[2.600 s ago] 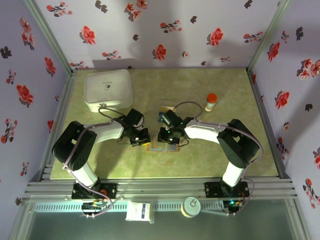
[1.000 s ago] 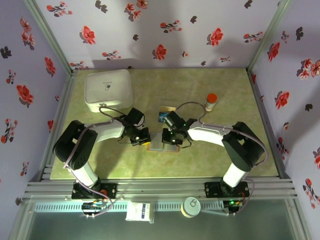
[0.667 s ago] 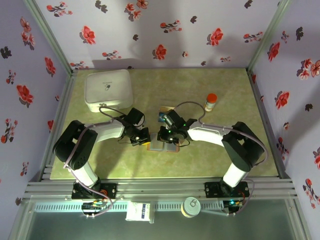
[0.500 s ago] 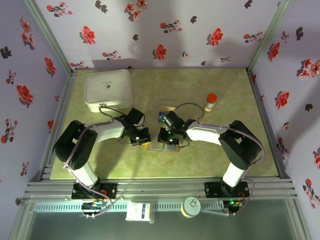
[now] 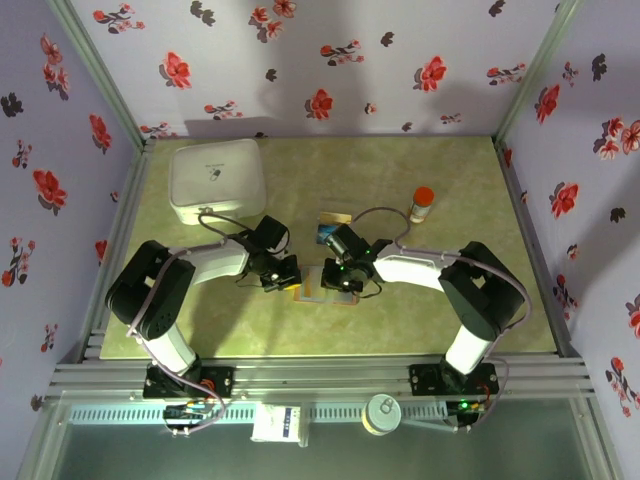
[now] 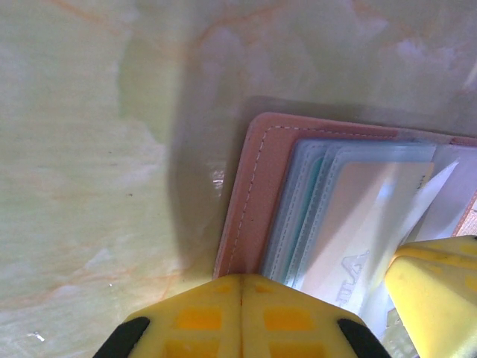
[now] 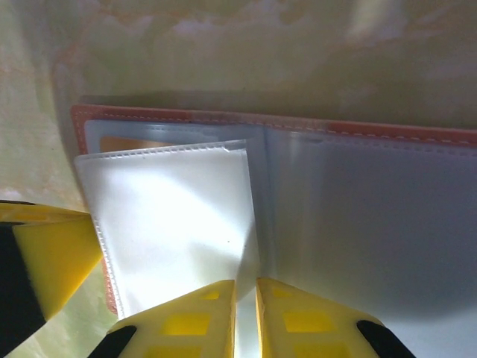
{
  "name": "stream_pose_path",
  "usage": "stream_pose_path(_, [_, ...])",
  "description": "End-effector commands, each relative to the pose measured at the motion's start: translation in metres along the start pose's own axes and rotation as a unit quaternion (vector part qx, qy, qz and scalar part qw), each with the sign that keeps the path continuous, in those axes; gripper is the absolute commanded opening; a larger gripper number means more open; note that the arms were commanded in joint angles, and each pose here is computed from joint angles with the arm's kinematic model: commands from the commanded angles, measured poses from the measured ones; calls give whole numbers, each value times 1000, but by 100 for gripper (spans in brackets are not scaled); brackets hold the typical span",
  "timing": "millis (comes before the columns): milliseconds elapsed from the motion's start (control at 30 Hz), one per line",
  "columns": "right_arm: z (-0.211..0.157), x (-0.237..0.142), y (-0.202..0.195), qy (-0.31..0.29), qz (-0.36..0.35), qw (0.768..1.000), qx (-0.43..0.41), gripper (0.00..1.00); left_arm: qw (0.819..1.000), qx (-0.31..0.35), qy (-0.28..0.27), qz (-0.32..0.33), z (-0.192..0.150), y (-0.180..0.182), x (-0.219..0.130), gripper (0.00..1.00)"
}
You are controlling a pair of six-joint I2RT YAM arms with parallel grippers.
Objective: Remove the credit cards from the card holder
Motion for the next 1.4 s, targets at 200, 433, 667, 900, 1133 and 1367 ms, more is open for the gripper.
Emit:
stream_pose_path(200, [-4,-3,-8,-1,-18,1000,-1,16,1000,6,-16,14,-3,-4,-21,7])
stream_pose_path(433, [-4,-3,-8,0,-17,1000,-1,16,999,4,-32,-35,-4,-21,-39,15])
stream_pose_path(667, [-4,-2,-7,1,-14,1000,-1,16,997,5,-17,-80,-6,-34,-30,28])
stream_pose_path(900, [-3,-3,-7,1,-13,1000,-2,17,996,1,1,-89,-7,-36,-14,31])
stream_pose_path(1133, [-3,-3,-7,1,-14,1000,0,16,996,-1,14,-91,-7,-38,-4,31])
stream_pose_path(1367, [-2,-7,-5,-3,-12,1000,-3,17,995,0,17,-96,-7,-42,-3,22])
Point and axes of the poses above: each hand's point on the last joint's axis, 136 mm out from that joint toward the fingers, its own x axis out along the fingers, its own y axis along the line the jaws close on, z = x × y, the point moved 10 cm from there along -x, back along the fingers, and after that the axes turned 7 degrees about -x, right-handed, at the moved point
